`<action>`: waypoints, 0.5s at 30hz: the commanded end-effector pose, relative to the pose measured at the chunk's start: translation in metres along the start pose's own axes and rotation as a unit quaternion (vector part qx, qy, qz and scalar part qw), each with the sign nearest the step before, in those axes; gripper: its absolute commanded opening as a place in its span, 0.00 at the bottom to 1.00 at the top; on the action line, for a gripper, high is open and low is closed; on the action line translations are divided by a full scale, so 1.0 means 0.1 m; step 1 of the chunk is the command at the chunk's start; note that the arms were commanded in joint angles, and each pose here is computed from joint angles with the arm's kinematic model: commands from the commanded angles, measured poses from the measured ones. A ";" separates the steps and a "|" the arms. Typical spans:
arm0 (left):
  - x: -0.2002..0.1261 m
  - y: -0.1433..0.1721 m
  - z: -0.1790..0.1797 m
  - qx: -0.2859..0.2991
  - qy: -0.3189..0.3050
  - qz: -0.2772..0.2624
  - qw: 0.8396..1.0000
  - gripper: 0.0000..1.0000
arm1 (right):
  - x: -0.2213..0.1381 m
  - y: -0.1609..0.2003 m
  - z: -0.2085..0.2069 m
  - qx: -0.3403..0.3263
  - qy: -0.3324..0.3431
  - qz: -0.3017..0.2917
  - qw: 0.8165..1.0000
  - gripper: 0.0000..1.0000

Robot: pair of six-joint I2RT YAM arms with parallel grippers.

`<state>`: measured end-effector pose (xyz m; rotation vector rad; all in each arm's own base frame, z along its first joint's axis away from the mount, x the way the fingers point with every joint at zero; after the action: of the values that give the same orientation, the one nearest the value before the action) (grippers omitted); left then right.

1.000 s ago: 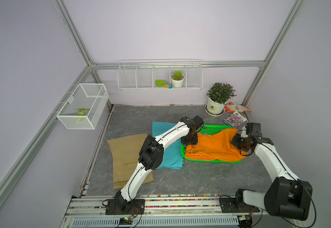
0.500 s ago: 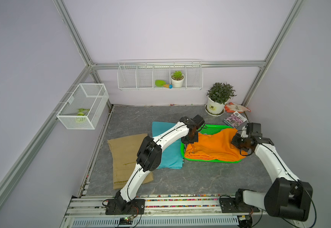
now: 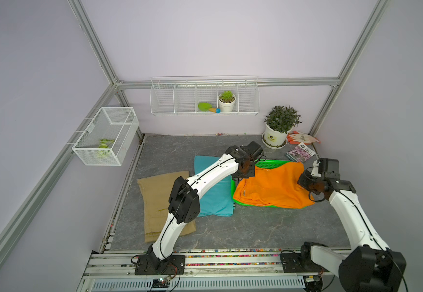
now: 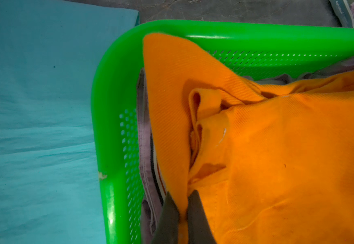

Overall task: Put the folded long pants in the basket
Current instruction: Adjust the long pant in the basket.

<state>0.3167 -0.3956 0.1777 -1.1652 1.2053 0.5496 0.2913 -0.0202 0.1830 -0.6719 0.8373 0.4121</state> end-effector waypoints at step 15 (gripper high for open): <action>0.22 -0.02 0.13 -0.026 -0.048 -0.017 0.998 0.00 | 0.20 -0.35 -0.03 0.033 0.024 -0.040 0.998 0.00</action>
<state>0.3249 -0.3921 0.1620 -1.1653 1.1391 0.6003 0.3082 -0.0354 0.1652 -0.6418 0.9135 0.3688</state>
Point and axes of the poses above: each gripper's point midway between its finger pads, its own x axis out along the fingers, its own z axis along the line the jaws close on, y = z × x, the point moved 3 cm from there along -x, back along the fingers, and after that the axes turned 14 degrees about x, right-handed, at the moved point
